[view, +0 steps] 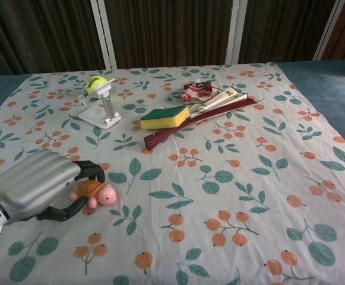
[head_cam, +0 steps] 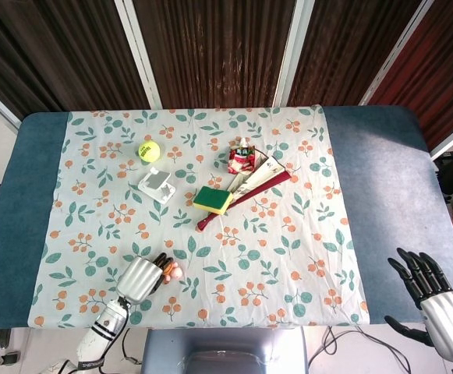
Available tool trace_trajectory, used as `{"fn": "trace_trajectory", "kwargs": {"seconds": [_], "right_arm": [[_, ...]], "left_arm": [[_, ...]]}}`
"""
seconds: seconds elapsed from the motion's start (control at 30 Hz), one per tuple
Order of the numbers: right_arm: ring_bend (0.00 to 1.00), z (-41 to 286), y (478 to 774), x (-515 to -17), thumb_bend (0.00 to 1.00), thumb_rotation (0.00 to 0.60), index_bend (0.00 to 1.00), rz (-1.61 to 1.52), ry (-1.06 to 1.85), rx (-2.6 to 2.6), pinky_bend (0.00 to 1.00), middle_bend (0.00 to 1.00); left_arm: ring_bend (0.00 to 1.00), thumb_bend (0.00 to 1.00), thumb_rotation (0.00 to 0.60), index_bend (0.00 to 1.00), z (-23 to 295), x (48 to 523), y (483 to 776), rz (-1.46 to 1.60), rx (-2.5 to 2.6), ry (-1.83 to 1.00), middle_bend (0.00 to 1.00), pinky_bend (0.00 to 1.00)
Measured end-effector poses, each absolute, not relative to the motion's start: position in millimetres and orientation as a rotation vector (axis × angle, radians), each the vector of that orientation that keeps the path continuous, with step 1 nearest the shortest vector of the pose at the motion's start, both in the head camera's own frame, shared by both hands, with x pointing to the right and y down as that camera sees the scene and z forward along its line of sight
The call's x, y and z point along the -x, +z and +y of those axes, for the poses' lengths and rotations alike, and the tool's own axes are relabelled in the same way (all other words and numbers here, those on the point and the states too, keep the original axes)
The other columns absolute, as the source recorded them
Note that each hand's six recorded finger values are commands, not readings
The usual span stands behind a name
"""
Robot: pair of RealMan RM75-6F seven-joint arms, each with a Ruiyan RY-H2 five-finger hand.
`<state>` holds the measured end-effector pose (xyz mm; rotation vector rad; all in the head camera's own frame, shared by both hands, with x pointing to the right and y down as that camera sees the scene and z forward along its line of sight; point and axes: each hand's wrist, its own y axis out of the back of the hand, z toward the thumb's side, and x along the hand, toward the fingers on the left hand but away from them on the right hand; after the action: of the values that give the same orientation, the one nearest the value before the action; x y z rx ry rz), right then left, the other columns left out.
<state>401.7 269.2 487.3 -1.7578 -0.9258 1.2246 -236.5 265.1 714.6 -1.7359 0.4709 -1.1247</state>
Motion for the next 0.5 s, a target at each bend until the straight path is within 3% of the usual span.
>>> {"fn": "trace_trajectory", "kwargs": {"seconds": [0.1,0.17,0.23,0.33,0.5], "right_arm": [[0.00,269.5,487.2,-401.3,0.08,0.600,0.00,-0.925,1.224,1.758,0.00,0.00],[0.00,269.5,487.1,-401.4,0.08,0.600,0.00,-0.925,1.224,1.758,0.00,0.00],[0.00,269.4,487.1,-401.6,0.08,0.600,0.00,-0.926,1.225,1.757,0.00,0.00],[0.00,269.3,486.8,-401.7,0.08,0.600,0.00,-0.927,1.223,1.757,0.00,0.00],[0.00,269.5,486.7,-401.5,0.08,0.600,0.00,-0.926,1.222,1.757,0.00,0.00]], "left_arm": [[1.00,0.46,0.600,0.53,264.8,235.0,713.7,0.476,1.730,-1.114,0.57,1.00],[1.00,0.47,0.600,0.73,263.2,234.0,712.0,0.492,1.714,-1.100,0.77,1.00],[1.00,0.49,0.600,0.81,261.3,233.8,710.4,0.509,1.690,-1.085,0.88,1.00],[1.00,0.51,0.600,0.84,258.9,233.9,708.3,0.540,1.652,-1.054,0.93,1.00],[1.00,0.51,0.600,0.84,260.3,230.2,707.5,0.584,1.641,-1.006,0.94,1.00]]}}
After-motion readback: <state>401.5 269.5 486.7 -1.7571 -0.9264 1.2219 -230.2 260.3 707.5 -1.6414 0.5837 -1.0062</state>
